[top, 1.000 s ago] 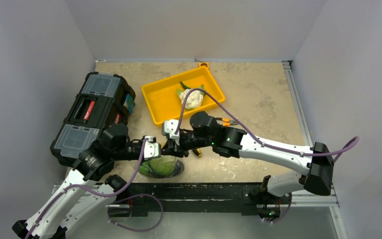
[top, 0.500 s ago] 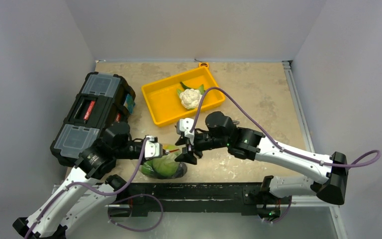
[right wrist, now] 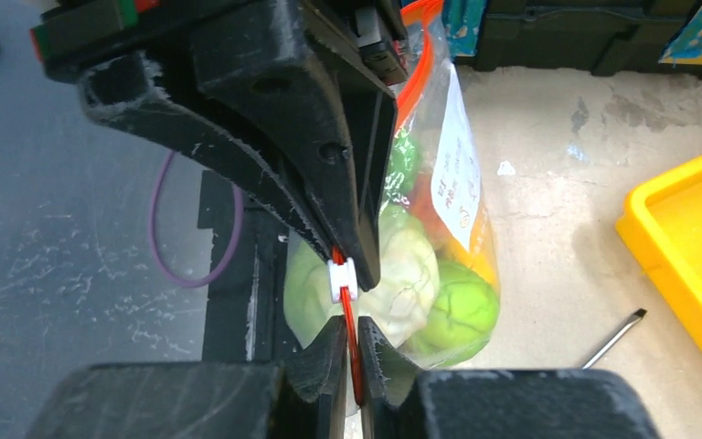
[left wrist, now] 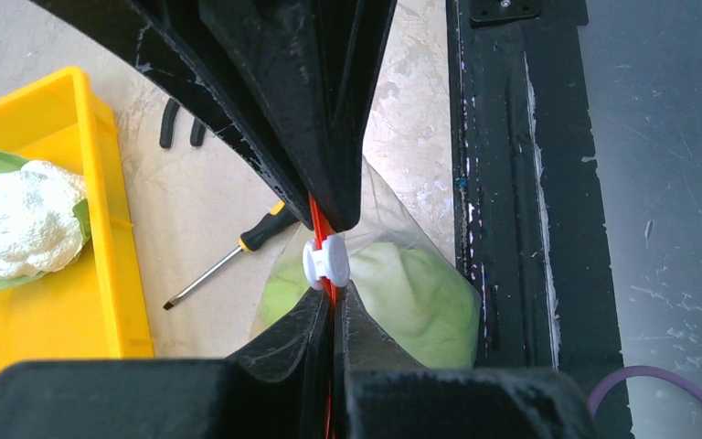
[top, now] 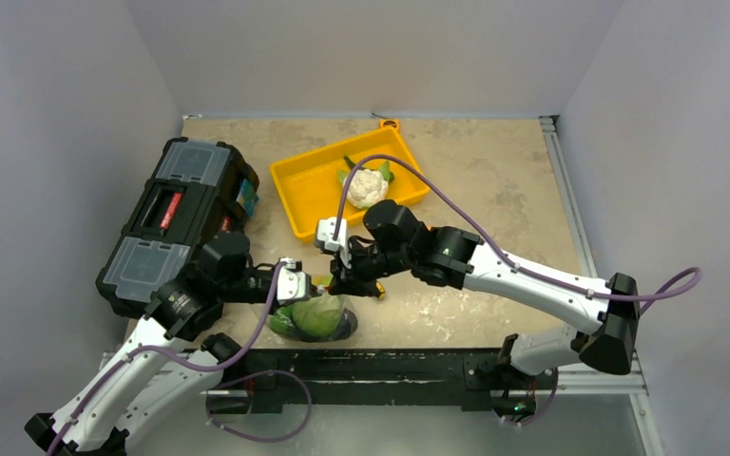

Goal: Place the food in the zip-top bag and seal the zipper
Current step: Zip the zipper food storage bag at the center of the board.

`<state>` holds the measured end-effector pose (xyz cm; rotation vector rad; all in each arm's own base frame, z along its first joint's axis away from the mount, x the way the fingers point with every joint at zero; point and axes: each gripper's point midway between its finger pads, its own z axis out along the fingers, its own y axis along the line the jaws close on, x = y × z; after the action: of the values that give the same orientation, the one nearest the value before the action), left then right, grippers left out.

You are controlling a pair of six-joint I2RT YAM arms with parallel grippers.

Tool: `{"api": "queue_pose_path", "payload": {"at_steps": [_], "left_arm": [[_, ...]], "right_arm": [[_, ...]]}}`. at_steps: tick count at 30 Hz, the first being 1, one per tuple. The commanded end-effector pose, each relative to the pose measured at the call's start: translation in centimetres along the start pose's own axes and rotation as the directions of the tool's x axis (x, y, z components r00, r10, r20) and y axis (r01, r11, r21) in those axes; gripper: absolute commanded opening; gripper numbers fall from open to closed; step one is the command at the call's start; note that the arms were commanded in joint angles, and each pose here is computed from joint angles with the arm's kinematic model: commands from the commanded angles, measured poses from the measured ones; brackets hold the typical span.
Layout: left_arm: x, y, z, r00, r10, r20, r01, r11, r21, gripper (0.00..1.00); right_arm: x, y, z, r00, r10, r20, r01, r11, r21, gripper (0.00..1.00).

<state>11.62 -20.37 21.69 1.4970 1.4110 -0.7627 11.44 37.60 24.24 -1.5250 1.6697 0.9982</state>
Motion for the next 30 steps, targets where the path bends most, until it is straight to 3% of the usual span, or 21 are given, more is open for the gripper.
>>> {"api": "queue_pose_path", "payload": {"at_steps": [1,4,8,10,12,20,30], "left_arm": [[-2.3,0.4,-0.2,0.994,0.075,0.075,-0.075,0.997,-0.005,0.00],[-2.4,0.6,-0.2,0.995,0.062,0.075,-0.061,0.998,-0.015,0.01],[-3.2,0.1,-0.3,0.994,0.022,0.104,-0.023,1.000,0.009,0.46],[-3.7,0.0,-0.3,0.994,0.003,0.113,-0.006,1.000,0.020,0.61],[-4.2,0.1,-0.3,0.993,-0.011,0.120,0.007,0.999,0.032,0.64],[-5.7,1.8,0.4,0.988,-0.079,0.130,0.078,0.997,0.013,0.58],[-6.1,2.2,0.7,0.988,-0.089,0.123,0.087,0.996,0.021,0.23]], "right_arm": [[-1.9,-0.8,-0.6,1.000,-0.001,0.023,0.000,0.999,0.042,0.01],[-1.8,-1.3,-0.6,1.000,-0.013,0.013,0.013,0.998,0.063,0.00],[-1.7,-2.7,-1.3,0.999,-0.040,0.028,0.034,0.986,0.163,0.00],[-1.9,-3.0,-1.7,0.997,-0.051,0.053,0.039,0.979,0.201,0.00],[-2.1,-3.0,-2.1,0.995,-0.066,0.076,0.047,0.974,0.222,0.00],[-2.7,-2.3,-2.3,0.991,-0.089,0.103,0.065,0.974,0.215,0.00],[-3.1,-1.7,-2.5,0.988,-0.086,0.126,0.060,0.979,0.196,0.00]]}}
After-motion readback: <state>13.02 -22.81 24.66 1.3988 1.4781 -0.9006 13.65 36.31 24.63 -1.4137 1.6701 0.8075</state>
